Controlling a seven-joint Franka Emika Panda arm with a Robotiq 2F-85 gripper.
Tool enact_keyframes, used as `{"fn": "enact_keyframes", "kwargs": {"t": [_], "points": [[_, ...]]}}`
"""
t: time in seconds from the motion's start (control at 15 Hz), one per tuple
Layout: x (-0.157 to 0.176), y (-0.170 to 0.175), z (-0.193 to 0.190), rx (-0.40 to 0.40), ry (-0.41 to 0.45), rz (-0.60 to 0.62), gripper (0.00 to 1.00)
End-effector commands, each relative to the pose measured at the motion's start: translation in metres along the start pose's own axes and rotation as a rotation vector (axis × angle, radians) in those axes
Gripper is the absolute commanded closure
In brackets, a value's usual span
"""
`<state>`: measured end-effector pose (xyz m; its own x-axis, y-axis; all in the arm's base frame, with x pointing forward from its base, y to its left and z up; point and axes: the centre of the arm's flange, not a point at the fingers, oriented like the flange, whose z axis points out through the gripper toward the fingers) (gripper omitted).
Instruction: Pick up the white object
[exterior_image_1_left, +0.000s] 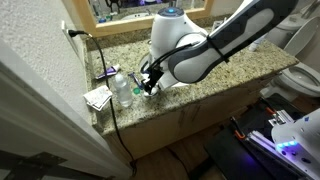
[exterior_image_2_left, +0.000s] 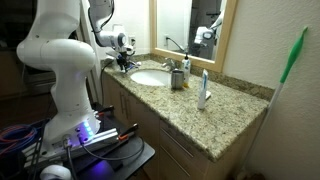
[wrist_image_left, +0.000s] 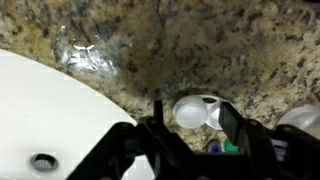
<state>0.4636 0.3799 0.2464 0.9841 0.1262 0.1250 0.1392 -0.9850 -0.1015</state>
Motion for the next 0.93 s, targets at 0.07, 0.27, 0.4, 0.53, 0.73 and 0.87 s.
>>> {"fn": "enact_keyframes", "kwargs": {"t": [0.07,0.27,0.4,0.53,0.73,0.87], "points": [[-0.0013,0.0004,-0.0035,-0.003,0.008,0.003,0.03],[-0.0016,0.0007,-0.0052,-0.008,0.012,0.011,0.0],[0.0002,0.0,-0.0004,0.0,0.001,0.002,0.0],[-0.0004,-0.0002,-0.0006,0.002,0.005,0.001,0.0],[-0.0021,-0.0018,-0.0063,-0.008,0.013,0.001,0.0],[0.0,-0.0008,-0.0009,0.0,0.003,-0.001,0.0]]}}
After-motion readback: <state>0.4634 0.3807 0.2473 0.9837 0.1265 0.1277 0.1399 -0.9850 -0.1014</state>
